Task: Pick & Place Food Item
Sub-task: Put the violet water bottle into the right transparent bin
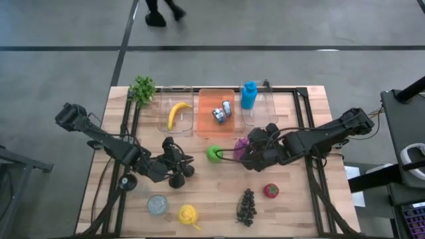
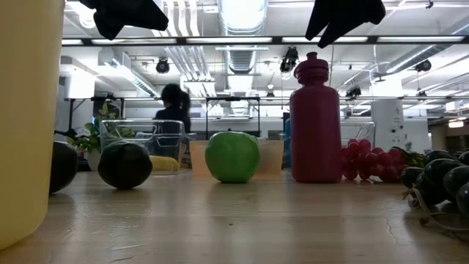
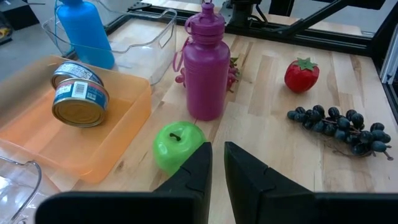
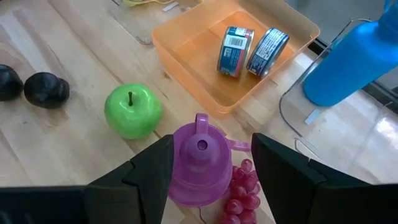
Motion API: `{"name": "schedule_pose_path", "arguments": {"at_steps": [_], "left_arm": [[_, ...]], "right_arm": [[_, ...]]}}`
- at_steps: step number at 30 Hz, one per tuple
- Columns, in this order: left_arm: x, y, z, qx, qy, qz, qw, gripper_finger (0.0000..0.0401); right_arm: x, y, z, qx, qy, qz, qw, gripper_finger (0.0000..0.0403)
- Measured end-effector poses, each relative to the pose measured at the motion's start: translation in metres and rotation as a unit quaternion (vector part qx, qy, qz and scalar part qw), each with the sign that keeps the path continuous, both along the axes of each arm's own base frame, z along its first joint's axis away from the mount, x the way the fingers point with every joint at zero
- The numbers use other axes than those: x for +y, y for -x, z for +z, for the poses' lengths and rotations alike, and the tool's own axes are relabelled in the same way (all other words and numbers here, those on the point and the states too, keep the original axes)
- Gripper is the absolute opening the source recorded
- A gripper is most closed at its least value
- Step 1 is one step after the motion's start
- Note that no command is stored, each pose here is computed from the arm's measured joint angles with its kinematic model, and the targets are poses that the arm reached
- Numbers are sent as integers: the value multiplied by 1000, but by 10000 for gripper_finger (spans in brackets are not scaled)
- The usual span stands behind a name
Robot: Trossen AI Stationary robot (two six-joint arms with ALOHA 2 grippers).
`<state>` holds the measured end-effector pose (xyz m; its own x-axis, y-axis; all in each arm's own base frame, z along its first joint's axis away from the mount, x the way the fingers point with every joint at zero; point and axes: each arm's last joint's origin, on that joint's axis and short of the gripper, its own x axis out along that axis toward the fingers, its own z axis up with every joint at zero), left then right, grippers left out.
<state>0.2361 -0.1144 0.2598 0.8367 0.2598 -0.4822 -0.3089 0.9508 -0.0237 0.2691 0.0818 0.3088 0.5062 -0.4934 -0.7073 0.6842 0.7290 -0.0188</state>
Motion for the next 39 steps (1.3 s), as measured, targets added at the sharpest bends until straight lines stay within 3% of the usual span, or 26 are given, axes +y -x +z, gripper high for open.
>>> {"name": "schedule_pose_path", "arguments": {"at_steps": [24,32,39], "left_arm": [[0,0,0,-1,0,0,1000,47],[0,0,0,-1,0,0,1000,47],[0,0,0,-1,0,0,1000,47]], "right_arm": [[-7,-8,-12,-8,4,-8,1000,201],[-8,-7,-28,-4,5,-10,1000,198],[-8,-7,-30,0,7,-11,1000,178]]}}
